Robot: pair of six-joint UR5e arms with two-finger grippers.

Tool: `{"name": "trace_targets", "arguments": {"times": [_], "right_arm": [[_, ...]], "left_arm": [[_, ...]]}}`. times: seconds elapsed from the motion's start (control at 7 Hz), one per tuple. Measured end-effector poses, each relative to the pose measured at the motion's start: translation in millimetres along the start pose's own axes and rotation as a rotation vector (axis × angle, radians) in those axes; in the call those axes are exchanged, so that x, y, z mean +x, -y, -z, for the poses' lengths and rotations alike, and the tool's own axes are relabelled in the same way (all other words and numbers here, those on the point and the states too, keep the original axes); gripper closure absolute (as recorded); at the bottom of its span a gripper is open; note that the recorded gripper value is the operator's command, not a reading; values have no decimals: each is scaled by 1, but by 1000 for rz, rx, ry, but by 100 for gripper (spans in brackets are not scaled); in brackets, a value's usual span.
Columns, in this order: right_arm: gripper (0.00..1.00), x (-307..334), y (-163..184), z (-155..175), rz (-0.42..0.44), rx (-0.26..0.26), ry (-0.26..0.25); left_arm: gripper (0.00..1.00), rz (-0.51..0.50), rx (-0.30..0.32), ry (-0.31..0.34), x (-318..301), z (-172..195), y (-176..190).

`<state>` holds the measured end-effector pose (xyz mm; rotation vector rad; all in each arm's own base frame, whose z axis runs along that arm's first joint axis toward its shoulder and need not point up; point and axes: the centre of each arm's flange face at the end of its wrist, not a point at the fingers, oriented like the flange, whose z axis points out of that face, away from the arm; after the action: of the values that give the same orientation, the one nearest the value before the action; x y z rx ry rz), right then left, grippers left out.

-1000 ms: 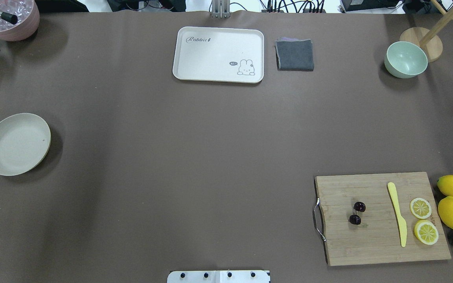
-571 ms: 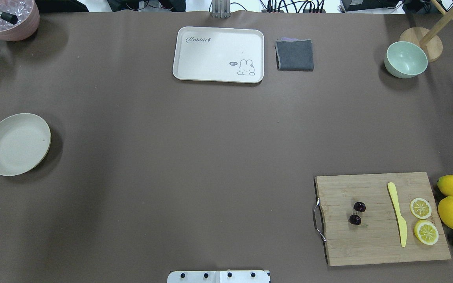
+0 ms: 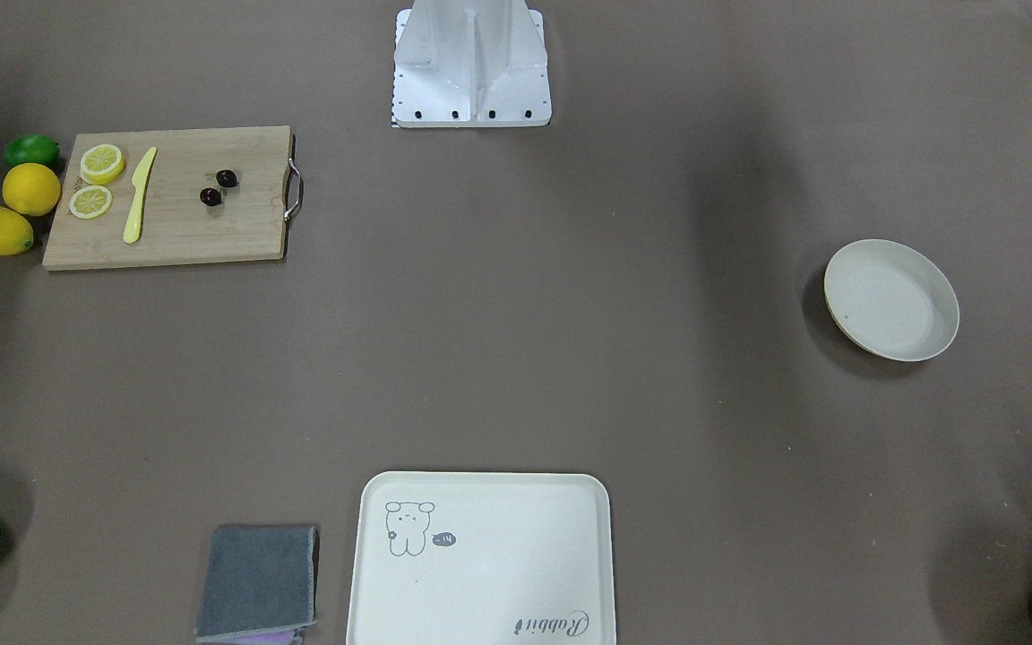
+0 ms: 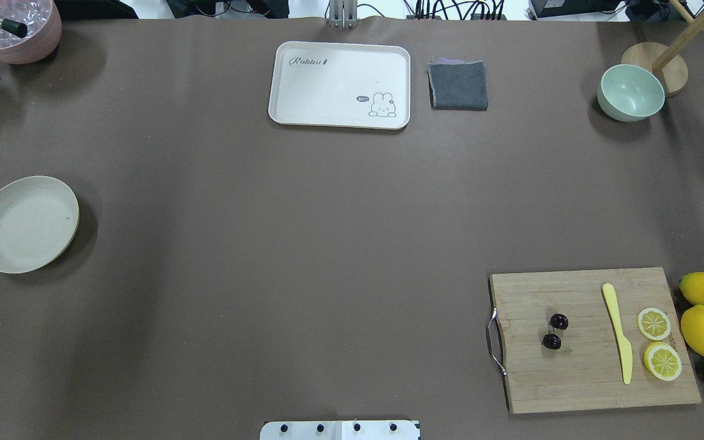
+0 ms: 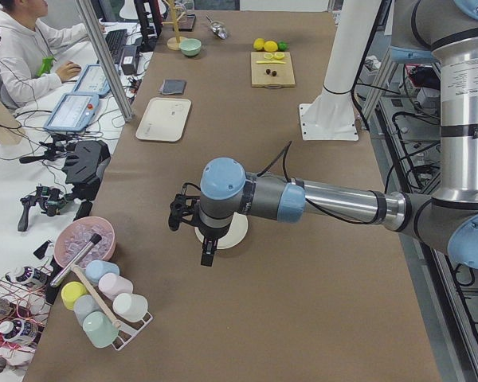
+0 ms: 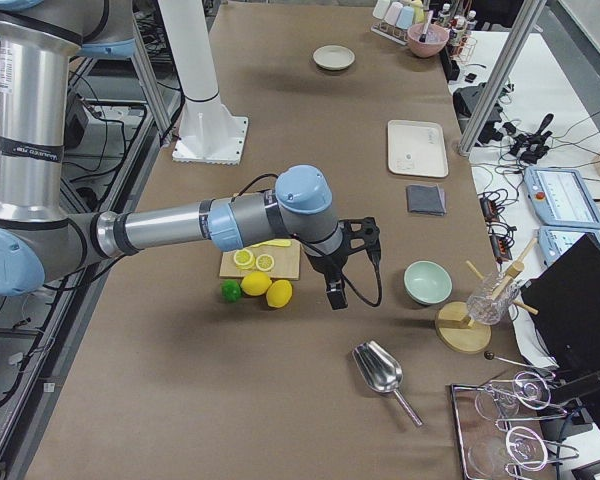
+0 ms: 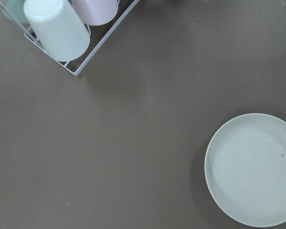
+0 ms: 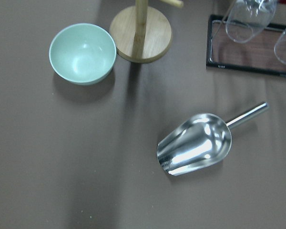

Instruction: Place red cherry on plate

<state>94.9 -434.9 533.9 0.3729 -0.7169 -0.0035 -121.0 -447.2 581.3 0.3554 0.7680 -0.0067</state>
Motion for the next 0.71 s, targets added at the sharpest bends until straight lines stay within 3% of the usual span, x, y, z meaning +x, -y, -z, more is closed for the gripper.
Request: {"name": "trace_targets", "arguments": {"times": [0.14,0.71], "right_arm": [[0,-3,6,5,25,44,18],[0,-13,4,1,85,91,143]], "left_arm": [[2,-16,27,4,-4,2,3],[2,-46,62,3,-9,-1,5]]}}
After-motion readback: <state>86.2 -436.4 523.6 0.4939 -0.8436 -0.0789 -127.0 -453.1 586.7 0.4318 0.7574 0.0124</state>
